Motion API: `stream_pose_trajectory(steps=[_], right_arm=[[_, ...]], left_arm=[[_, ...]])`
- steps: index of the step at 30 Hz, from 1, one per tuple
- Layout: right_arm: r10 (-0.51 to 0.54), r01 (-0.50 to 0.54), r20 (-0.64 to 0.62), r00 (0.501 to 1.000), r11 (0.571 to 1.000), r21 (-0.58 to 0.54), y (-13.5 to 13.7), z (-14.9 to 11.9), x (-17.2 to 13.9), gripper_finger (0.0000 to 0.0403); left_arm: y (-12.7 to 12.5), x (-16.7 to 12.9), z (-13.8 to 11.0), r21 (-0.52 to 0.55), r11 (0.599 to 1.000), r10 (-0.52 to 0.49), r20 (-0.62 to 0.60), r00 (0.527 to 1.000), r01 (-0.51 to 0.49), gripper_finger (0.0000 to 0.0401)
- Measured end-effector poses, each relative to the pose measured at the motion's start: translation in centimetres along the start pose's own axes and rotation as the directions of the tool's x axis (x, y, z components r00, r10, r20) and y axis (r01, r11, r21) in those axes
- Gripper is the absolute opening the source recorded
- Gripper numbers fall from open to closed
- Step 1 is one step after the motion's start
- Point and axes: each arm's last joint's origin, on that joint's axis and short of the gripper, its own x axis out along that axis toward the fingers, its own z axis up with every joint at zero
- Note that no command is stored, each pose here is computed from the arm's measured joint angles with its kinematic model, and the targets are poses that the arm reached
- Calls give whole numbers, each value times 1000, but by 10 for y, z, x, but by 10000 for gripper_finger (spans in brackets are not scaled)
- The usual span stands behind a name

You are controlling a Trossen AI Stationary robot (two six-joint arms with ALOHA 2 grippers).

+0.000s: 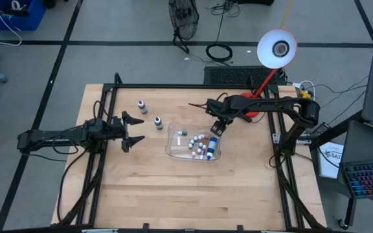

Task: Pick & Place food coloring
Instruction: Put the large green food coloring bottle into the transparent bin

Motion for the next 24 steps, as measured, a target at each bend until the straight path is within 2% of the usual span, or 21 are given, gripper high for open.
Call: stream_pose_trajectory(steps=[8, 17, 21, 24], right_arm=[[-20, 19, -54, 998, 1000, -3, -3, -5, 0, 135], [-36, 33, -63, 997, 998, -48, -4, -6, 0, 135], [-103, 100, -25, 994, 991, -87, -6, -7, -6, 135], [-149, 154, 51, 988, 983, -100, -9, -11, -22, 135]], left_arm=[[0, 0, 0, 0, 1000, 0, 0, 1000, 0, 379], [0, 0, 0, 0, 1000, 0, 0, 1000, 0, 379], [0, 0, 0, 0, 1000, 0, 0, 1000, 0, 379], [0, 0, 0, 0, 1000, 0, 0, 1000, 0, 379]])
